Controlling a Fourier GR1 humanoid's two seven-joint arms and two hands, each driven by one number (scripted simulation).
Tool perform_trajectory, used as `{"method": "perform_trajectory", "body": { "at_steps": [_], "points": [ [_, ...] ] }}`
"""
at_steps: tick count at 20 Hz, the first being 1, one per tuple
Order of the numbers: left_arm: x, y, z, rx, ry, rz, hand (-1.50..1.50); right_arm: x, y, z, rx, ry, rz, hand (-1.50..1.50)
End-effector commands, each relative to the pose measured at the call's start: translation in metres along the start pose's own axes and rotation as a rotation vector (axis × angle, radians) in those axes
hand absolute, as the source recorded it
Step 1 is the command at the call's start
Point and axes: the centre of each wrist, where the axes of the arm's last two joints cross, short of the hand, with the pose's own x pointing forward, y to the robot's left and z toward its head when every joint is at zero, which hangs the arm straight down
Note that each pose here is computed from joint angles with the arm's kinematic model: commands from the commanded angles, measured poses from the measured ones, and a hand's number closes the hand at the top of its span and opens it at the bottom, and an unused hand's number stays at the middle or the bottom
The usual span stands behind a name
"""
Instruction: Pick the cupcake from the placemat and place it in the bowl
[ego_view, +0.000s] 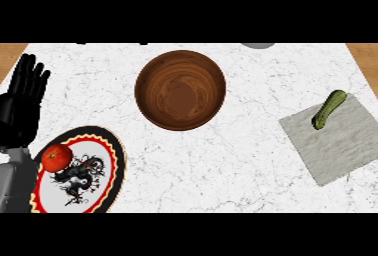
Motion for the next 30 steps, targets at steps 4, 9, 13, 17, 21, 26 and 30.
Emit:
{"method": "perform_trajectory", "body": {
  "at_steps": [4, 9, 13, 17, 21, 26, 30],
  "points": [
    [-0.003, 0.003, 0.01, 0.005, 0.004, -0.001, 0.0, 0.034, -0.074, 0.005, -0.157, -0.225, -0.095, 1.5],
    [0.011, 0.021, 0.009, 0.019, 0.018, -0.003, 0.0, 0.069, -0.108, 0.01, -0.213, -0.357, -0.244, 1.5],
    [0.015, 0.016, -0.004, 0.016, 0.012, 0.0, 0.0, 0.119, -0.103, 0.0, -0.176, -0.451, -0.423, 1.5],
    [0.014, 0.02, -0.007, 0.011, -0.001, -0.005, 0.0, 0.14, -0.152, 0.004, -0.138, -0.467, -0.438, 1.5],
    [0.003, 0.006, 0.001, 0.006, 0.011, -0.009, 0.0, 0.195, -0.155, 0.007, -0.093, -0.465, -0.461, 1.5],
    [0.005, -0.012, 0.01, -0.011, 0.029, 0.014, 0.0, 0.271, -0.137, -0.005, -0.016, -0.481, -0.423, 1.5],
    [0.005, -0.012, 0.015, 0.0, 0.007, -0.003, 0.0, 0.309, -0.129, -0.017, 0.064, -0.482, -0.402, 1.5]
  ]
}}
